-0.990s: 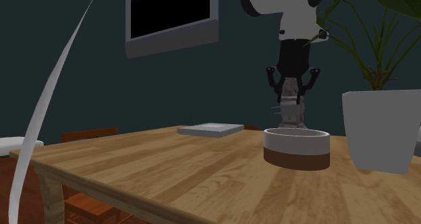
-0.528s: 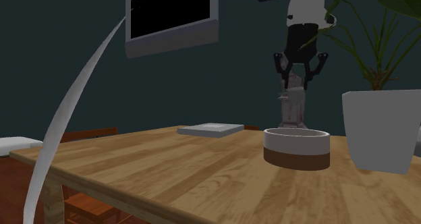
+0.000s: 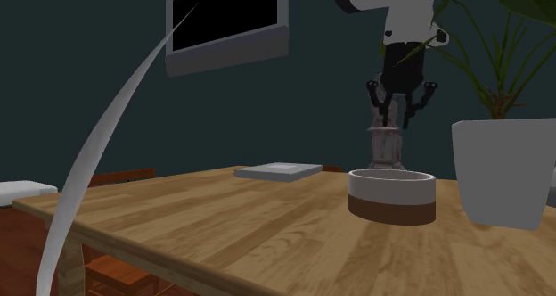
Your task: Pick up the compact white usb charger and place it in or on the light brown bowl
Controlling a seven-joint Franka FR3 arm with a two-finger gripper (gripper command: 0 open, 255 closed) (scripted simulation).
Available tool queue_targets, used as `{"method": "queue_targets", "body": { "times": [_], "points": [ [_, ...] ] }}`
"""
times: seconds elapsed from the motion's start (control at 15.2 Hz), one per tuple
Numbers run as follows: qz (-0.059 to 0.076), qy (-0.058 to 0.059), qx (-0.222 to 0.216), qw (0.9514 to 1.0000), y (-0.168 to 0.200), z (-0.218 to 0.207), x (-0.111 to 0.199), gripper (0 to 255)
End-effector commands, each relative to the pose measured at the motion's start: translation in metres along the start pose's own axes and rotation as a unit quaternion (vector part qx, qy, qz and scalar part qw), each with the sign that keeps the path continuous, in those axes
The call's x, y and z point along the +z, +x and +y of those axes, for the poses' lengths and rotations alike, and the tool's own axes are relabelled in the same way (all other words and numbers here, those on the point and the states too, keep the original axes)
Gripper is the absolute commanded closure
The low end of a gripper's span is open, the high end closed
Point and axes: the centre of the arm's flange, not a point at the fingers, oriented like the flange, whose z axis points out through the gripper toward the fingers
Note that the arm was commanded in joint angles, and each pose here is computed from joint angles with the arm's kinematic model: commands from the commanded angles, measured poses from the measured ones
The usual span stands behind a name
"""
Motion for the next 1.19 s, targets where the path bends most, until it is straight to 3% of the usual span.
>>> {"method": "queue_targets", "body": {
  "times": [0.0, 0.26, 0.59, 1.12],
  "points": [
    [-0.007, -0.005, -0.013, 0.9999, 0.002, -0.003, 0.013, 0],
    [-0.037, -0.025, -0.066, 0.9968, 0.006, -0.012, 0.066, 0],
    [-0.074, -0.05, -0.131, 0.9873, 0.006, -0.02, 0.133, 0],
    [-0.074, -0.051, -0.132, 0.9872, 0.0, -0.016, 0.173, 0]
  ]
}}
